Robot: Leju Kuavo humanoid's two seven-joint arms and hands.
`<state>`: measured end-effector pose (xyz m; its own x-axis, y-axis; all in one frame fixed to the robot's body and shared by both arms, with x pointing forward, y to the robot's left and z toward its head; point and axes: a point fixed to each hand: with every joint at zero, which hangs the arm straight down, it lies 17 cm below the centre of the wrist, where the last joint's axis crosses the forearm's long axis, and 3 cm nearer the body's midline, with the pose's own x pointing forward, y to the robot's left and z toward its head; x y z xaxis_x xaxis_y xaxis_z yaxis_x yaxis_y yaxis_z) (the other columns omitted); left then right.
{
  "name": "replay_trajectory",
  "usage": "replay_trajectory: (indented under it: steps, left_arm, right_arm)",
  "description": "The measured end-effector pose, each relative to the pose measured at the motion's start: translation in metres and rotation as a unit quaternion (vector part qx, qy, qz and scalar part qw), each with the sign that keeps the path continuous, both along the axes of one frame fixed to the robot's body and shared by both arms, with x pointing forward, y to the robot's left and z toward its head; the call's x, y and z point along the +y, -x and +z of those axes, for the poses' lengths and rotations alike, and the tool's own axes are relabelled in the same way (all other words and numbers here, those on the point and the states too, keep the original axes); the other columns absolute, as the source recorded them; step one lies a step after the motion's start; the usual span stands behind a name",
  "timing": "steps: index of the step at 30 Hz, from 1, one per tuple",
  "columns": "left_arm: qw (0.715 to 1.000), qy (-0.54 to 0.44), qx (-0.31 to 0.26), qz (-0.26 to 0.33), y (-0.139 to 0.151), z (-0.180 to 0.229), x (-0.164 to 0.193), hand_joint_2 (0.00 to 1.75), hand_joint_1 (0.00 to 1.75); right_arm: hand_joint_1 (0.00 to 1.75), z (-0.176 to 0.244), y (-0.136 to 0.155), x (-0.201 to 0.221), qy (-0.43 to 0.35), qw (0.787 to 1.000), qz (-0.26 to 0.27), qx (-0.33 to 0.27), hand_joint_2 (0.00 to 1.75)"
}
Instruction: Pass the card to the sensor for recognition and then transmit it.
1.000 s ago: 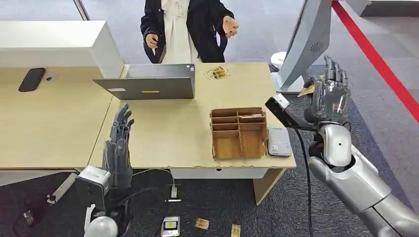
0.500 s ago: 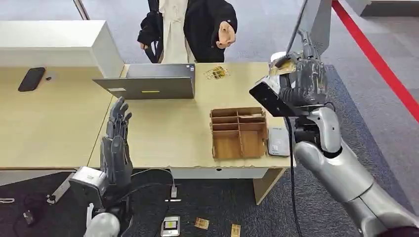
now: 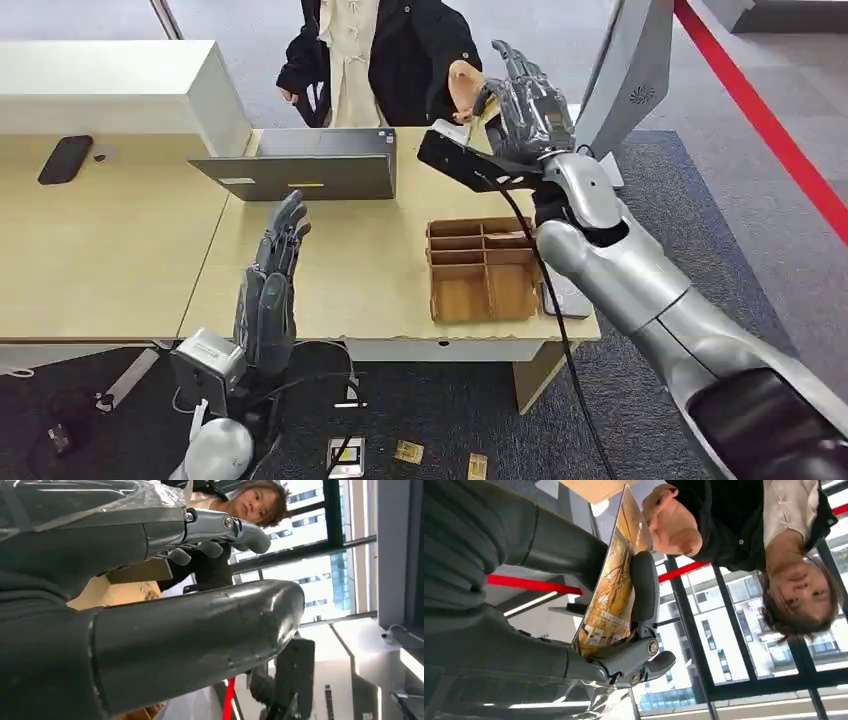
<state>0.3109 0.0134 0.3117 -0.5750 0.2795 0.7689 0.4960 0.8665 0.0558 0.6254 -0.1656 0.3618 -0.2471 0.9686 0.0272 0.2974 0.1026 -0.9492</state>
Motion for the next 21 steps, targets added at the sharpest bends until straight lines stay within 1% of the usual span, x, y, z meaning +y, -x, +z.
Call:
replay_trajectory:
  steps: [6,12,21]
  left_arm:
    - [1.000,-0.002,-0.005,-0.016,0.001,0.002,-0.007,0.00,0.00]
    - [1.000,-0.005,-0.012,-0.026,0.002,0.005,-0.010,0.00,0.00]
    - [0.999,-0.011,-0.009,-0.032,0.002,0.002,-0.014,0.00,0.00]
  right_arm:
    - [1.75,-0.010,-0.023,-0.001,0.044,0.997,-0.057,0.027,1.75]
    - [1.75,-0.023,-0.034,-0.017,0.067,0.990,-0.113,0.049,1.75]
    - [1.75,-0.045,-0.042,-0.046,0.102,0.980,-0.156,0.073,1.75]
